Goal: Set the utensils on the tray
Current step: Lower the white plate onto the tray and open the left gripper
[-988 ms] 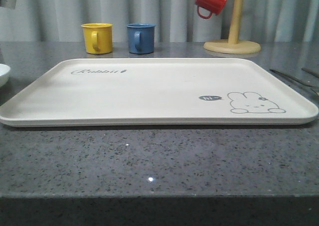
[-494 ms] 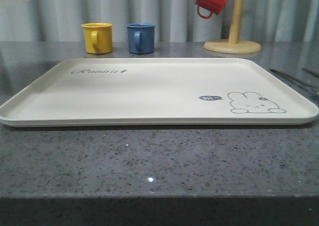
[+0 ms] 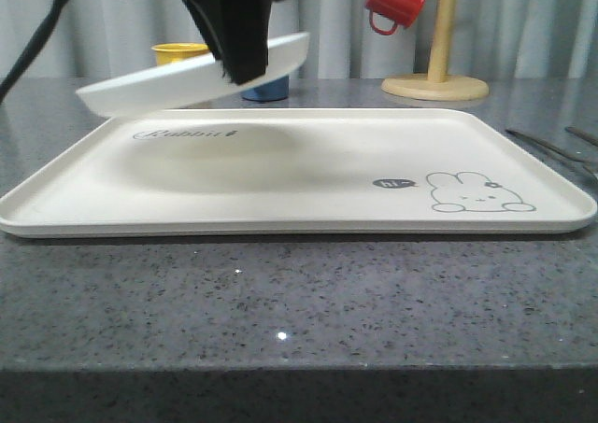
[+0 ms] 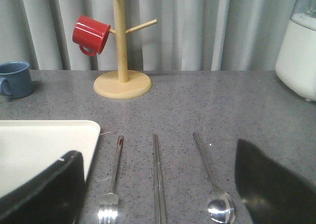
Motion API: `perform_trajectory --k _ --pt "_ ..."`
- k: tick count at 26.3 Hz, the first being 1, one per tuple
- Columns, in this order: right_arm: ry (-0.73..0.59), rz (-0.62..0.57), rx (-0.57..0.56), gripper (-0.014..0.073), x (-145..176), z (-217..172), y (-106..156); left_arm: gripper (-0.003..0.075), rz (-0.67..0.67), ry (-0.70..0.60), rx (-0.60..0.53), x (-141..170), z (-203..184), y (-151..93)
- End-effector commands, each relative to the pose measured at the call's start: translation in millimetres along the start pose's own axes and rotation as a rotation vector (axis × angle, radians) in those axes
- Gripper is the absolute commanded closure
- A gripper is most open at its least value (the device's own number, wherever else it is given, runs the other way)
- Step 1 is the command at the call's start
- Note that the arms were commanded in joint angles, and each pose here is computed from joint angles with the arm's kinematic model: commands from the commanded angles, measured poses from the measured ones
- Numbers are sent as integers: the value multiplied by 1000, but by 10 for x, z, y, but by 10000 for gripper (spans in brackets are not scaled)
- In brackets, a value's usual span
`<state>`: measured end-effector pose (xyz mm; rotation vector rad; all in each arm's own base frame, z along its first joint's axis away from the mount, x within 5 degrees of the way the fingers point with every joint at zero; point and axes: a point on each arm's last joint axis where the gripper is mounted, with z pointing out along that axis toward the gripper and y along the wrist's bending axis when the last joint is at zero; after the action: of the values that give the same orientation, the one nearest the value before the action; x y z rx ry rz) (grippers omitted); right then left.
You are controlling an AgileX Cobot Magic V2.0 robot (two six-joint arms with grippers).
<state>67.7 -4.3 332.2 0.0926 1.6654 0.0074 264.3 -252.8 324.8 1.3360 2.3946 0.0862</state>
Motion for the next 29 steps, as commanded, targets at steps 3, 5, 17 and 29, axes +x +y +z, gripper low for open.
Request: perform_trajectory --k 3,5,17,29 --pt "-101 -12 -13 -45 -177 -7 17 738 -5 -7 -3 -87 50 -8" --pt "-101 -12 -13 -45 -177 -7 17 738 -2 24 6 -96 153 -26" --pt "-101 -12 -13 -45 -177 -7 17 414 -17 146 79 -71 377 -100" --pt "-101 -12 -13 -45 -177 -7 17 659 -131 -88 14 9 -508 284"
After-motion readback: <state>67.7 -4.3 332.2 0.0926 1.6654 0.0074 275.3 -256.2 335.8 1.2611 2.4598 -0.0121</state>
